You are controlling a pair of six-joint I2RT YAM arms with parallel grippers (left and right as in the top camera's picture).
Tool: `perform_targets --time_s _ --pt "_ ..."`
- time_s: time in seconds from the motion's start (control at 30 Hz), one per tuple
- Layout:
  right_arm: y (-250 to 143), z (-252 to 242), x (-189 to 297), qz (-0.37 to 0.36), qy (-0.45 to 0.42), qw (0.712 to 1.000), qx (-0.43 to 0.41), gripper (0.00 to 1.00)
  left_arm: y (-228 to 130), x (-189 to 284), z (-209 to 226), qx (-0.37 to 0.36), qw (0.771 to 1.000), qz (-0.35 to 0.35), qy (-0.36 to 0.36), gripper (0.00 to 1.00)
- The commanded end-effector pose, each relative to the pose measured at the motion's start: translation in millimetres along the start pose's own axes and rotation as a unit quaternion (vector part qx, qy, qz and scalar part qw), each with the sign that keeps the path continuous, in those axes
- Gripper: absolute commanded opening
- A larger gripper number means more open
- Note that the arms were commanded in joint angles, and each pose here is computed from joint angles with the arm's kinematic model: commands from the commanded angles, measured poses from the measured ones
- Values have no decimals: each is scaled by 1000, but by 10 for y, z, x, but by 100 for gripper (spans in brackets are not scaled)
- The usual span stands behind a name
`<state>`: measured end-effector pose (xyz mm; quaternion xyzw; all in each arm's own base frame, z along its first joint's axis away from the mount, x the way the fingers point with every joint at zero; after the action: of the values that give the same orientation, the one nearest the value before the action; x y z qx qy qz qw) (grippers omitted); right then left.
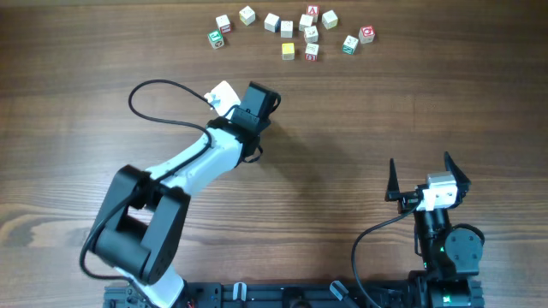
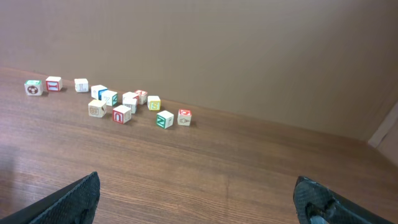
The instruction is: Form a circle
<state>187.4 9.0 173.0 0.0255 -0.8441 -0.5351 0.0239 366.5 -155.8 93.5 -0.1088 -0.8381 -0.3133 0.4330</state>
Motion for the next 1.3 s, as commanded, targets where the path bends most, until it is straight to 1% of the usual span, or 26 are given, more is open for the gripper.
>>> perform_targets --time_s 0.0,0.2,0.3,0.43,0.53,0.6,0.67,0.7,0.83,0.93,0.97,1.03,1.1,1.27 --pt "11 -7 4 -3 -3 1000 5 100 -36 -146 69 -3 1000 -22 17 6" --pt "11 -7 4 -3 -3 1000 5 100 -152 -280 166 -16 999 -13 39 17" --pt "11 -7 4 -3 -3 1000 5 100 -157 -278 163 -17 999 -13 38 26" --pt "11 -7 4 -3 -3 1000 6 100 -141 -251 140 -16 999 -14 34 40" --pt "11 -7 4 -3 -3 1000 6 100 -77 -145 56 -49 999 -17 17 55" --pt "11 -7 4 -3 -3 1000 6 100 -28 -58 -1 -57 998 -21 4 63" --pt "11 -7 4 -3 -3 1000 5 100 75 126 -111 -70 997 -30 -23 65" --pt "11 -7 4 -3 -3 1000 5 100 121 211 -155 -71 996 -34 -35 69" --pt "11 -7 4 -3 -3 1000 6 100 409 720 -370 -73 990 -69 -100 80" --pt "11 -7 4 -3 -3 1000 5 99 671 1129 -517 -79 980 -101 -151 95" --pt "11 -7 4 -3 -3 1000 5 100 751 1251 -559 -84 977 -111 -164 98" --pt "11 -7 4 -3 -3 1000 5 100 861 1446 -649 -104 969 -129 -185 99" --pt "11 -7 4 -3 -3 1000 5 100 1005 1728 -842 -149 955 -149 -210 99" --pt "11 -7 4 -3 -3 1000 6 100 1278 2125 -1143 -172 942 -176 -227 100"
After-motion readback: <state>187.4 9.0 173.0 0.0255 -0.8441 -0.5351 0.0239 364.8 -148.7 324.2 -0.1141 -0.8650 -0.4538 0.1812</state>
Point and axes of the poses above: each gripper's point midway between its finger pads, its own x axis back along the fingers, its own z axis along the line the jaws close on, y = z × x, the point moved 6 cm from there along x, back along the fingers, and after that the axes turned 14 degrees about x, right-handed, at the moved point
